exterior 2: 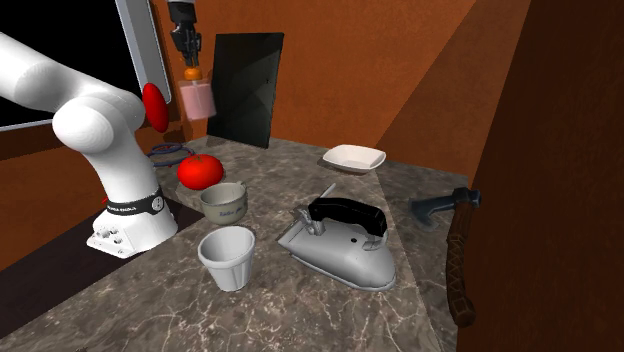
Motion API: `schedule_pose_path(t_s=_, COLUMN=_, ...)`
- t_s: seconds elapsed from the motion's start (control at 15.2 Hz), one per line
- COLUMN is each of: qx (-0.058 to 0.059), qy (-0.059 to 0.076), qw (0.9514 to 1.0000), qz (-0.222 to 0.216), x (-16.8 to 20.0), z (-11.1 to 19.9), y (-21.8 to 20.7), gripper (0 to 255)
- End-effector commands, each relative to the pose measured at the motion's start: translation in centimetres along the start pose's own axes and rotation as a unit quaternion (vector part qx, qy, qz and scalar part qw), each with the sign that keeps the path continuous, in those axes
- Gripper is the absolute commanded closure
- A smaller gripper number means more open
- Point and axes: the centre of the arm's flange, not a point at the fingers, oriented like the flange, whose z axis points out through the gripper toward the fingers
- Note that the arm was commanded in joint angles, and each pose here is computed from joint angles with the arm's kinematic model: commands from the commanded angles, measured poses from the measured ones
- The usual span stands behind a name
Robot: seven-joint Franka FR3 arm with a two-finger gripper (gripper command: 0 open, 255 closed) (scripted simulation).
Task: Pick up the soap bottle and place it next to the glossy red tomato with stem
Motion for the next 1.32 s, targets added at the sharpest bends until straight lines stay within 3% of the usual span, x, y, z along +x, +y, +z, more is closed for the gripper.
schedule_pose_path(t_s=0.0, qx=0.0, qy=0.0, qw=1.0, qz=0.0, x=0.1, z=1.2, y=0.0, gripper=255)
schedule_pose_path(t_s=1.25, qx=0.0, qy=0.0, qw=1.0, qz=0.0, x=0.0, z=11.2, y=0.0, gripper=255)
